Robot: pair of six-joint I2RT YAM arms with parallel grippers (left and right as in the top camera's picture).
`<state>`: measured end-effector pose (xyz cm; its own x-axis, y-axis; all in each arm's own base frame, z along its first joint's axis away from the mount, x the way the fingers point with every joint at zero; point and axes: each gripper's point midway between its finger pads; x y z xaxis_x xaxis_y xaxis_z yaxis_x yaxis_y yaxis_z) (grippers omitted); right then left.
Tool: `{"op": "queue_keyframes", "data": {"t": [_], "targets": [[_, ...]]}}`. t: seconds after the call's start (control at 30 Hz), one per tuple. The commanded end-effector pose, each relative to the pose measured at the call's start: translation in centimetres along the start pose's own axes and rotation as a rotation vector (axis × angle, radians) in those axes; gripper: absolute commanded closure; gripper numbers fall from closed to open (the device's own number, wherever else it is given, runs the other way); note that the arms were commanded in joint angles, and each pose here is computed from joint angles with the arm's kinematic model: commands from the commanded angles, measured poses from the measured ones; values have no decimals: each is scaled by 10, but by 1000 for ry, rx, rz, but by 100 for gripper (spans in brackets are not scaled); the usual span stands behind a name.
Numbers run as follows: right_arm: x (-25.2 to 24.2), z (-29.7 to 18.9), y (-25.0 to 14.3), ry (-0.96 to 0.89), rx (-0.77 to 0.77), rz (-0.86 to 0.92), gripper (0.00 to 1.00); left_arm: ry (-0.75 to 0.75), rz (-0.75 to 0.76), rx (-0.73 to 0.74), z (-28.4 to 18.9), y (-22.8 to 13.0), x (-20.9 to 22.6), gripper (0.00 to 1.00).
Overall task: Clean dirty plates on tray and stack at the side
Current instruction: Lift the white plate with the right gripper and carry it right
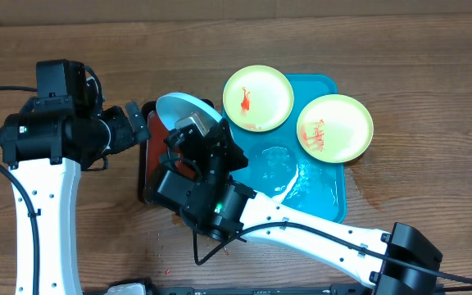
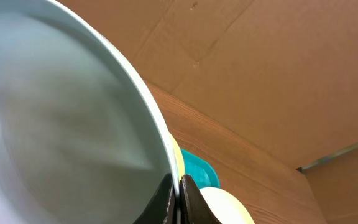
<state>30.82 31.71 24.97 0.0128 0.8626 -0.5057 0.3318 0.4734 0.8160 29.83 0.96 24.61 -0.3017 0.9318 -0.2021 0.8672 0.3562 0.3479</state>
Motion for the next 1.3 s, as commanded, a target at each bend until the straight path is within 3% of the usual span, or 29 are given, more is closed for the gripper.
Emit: {"op": "queue_keyframes", "data": {"t": [0.0,0.2,0.4,0.5,0.6,0.73,0.97,1.13,1.27], "targets": [[-13,-5,16,-31,-33,62,96,12,12,-13,-3,4,2,0],[-22,29,3,-7,61,244,96,12,12,-13,-3,4,2,0],[4,65,-26,502,441,484,96,12,12,-13,-3,4,2,0],[-23,70,-13,676,501,629,96,12,12,-13,-3,4,2,0],[-78,79,-5,732,509,767,96,12,12,-13,-3,4,2,0],[-176,107,-38,549,571,983,96,12,12,-13,-3,4,2,0],[-328,131,-186,20,820,1250,96,12,12,-13,-3,4,2,0],[-377,118,-282,-262,965,1350,96,12,12,-13,-3,4,2,0],[-377,106,-342,-375,1047,1413,96,12,12,-13,-3,4,2,0]]}}
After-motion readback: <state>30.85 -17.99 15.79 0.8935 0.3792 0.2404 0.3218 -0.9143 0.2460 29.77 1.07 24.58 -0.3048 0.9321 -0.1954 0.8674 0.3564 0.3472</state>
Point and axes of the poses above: each gripper's point midway between its finger pads, its own z axis out along the fingers, its own x axis along the line the jaws close on, y = z × x, and after that the axes turned 5 degrees about z, right-handed
